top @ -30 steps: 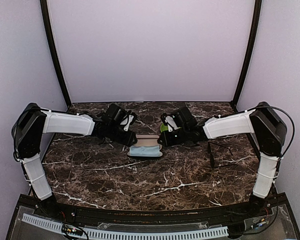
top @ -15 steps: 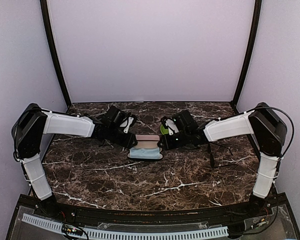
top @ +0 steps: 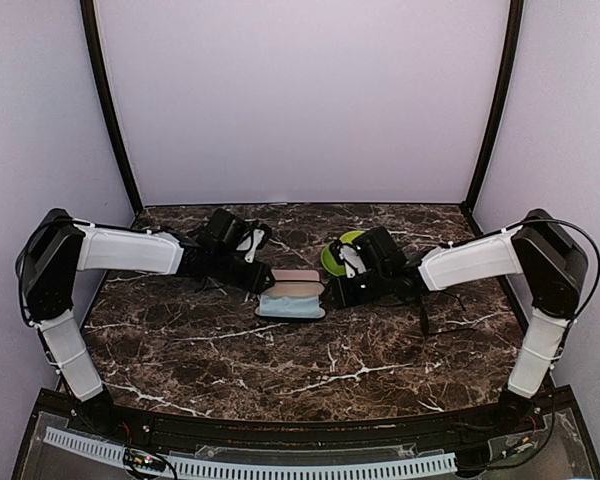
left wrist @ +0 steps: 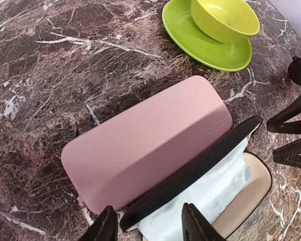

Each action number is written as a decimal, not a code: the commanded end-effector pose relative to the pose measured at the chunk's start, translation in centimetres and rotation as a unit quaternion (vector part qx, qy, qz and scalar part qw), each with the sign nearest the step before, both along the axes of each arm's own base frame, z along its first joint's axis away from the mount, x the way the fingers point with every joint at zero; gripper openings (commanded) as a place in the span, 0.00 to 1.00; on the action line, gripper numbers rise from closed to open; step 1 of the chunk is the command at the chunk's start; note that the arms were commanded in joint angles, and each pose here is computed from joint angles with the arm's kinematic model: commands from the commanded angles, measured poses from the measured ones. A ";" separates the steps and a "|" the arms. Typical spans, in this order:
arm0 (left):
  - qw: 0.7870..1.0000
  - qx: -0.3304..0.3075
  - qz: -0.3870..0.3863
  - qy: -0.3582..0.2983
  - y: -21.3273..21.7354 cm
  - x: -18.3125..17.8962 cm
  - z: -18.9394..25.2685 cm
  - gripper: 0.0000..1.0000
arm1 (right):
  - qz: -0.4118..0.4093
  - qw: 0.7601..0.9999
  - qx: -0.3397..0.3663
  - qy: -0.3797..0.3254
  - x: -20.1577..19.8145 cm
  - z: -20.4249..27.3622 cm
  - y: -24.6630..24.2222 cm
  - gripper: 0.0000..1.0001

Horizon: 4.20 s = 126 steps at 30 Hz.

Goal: Organize the sunglasses
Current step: Adjust the case with sunglasses at the center of the board.

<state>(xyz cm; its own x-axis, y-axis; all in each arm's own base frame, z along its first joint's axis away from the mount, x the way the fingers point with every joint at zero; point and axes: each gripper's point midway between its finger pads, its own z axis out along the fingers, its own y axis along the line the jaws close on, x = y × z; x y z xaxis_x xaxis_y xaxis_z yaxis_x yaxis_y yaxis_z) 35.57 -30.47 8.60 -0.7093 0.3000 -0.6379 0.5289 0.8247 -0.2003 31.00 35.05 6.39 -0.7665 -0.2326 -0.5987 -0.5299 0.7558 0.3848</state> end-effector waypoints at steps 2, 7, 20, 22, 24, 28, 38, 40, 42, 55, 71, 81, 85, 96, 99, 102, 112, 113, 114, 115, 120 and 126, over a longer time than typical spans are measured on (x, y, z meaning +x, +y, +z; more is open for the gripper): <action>0.999 -0.023 0.012 -0.022 0.9 -1.0 2.4 0.47 | 0.002 1.000 0.025 -0.003 -1.9 1.1 0.5 0.42; 0.998 -0.057 0.009 -0.002 1.0 -3.1 2.2 0.47 | 0.009 0.999 0.032 0.008 -3.3 0.5 1.2 0.40; 0.998 -0.053 0.003 0.046 0.5 -6.8 -1.8 0.39 | 0.004 1.000 0.023 0.020 -3.2 -1.4 1.6 0.32; 0.997 -0.051 0.003 0.050 0.5 -7.0 -2.2 0.39 | 0.005 0.999 0.022 0.022 -3.3 -1.6 1.6 0.31; 0.997 -0.049 0.002 0.054 0.4 -7.3 -2.5 0.38 | 0.006 0.999 0.021 0.024 -3.3 -1.9 1.7 0.30; 0.997 -0.045 0.001 0.061 0.4 -7.7 -3.1 0.37 | 0.006 0.999 0.020 0.027 -3.4 -2.2 1.7 0.28; 0.996 -0.040 -0.001 0.073 0.3 -8.4 -4.4 0.36 | 0.002 0.999 0.013 0.029 -3.2 -2.8 1.7 0.27; 0.996 -0.040 -0.002 0.073 0.2 -8.6 -4.3 0.37 | -0.001 1.000 0.013 0.028 -3.1 -2.9 1.7 0.27; 0.997 -0.040 -0.001 0.072 0.3 -8.7 -4.2 0.40 | -0.002 1.000 0.013 0.029 -3.0 -2.9 1.7 0.27; 0.998 -0.022 -0.002 0.067 1.2 -10.8 -5.0 0.58 | -0.005 0.999 0.014 0.030 -3.0 -2.9 1.7 0.27; 0.999 0.006 0.005 0.046 -0.1 -8.5 -5.3 0.55 | -0.006 1.000 0.013 0.026 -2.5 -2.9 2.1 0.27; 0.999 0.017 0.010 0.046 -0.4 -7.8 -5.7 0.55 | -0.003 1.000 0.015 0.018 -1.5 -2.6 3.1 0.26; 0.999 0.017 0.009 0.047 -0.4 -7.8 -5.6 0.55 | -0.004 1.000 0.019 0.009 -1.2 -1.7 3.2 0.27; 0.999 0.018 0.003 0.044 0.0 -8.4 -5.0 0.60 | -0.006 0.999 0.032 -0.003 -1.2 0.7 2.9 0.36; 0.999 0.017 0.002 0.043 0.3 -8.5 -4.8 0.61 | -0.009 0.999 0.034 -0.008 -1.0 1.2 2.9 0.37; 0.999 0.018 0.001 0.041 0.6 -8.7 -4.7 0.62 | -0.011 0.999 0.036 -0.010 -0.8 1.6 2.8 0.38; 0.999 0.020 0.001 0.034 1.4 -9.3 -4.1 0.64 | -0.028 0.999 0.036 -0.023 -0.2 3.1 1.8 0.39; 0.999 0.020 0.000 0.032 1.5 -9.3 -4.0 0.64 | -0.033 0.999 0.035 -0.025 0.0 3.3 1.3 0.39; 0.999 0.019 -0.001 0.031 1.5 -9.3 -3.8 0.65 | -0.038 0.998 0.031 -0.027 0.0 3.5 0.9 0.40; 0.999 0.021 -0.001 0.030 1.7 -9.4 -3.7 0.65 | -0.044 0.998 0.027 -0.028 0.1 3.6 0.2 0.40; 0.999 0.018 0.000 0.027 2.4 -10.1 -3.3 0.67 | -0.084 0.996 0.001 -0.041 -0.2 4.9 -3.9 0.41; 1.000 0.012 0.009 0.003 3.1 -9.9 -1.6 0.70 | -0.164 0.984 -0.048 -0.041 -0.1 5.5 -11.3 0.42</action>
<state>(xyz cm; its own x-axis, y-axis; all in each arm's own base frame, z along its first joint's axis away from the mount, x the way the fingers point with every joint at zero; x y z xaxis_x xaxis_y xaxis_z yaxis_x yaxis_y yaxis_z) 25.57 -27.86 5.52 -0.7423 0.3080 -0.5950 0.5103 0.8354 -0.2042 30.87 28.84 12.94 -0.7392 -0.0586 -0.6710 -0.3902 0.8492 0.3558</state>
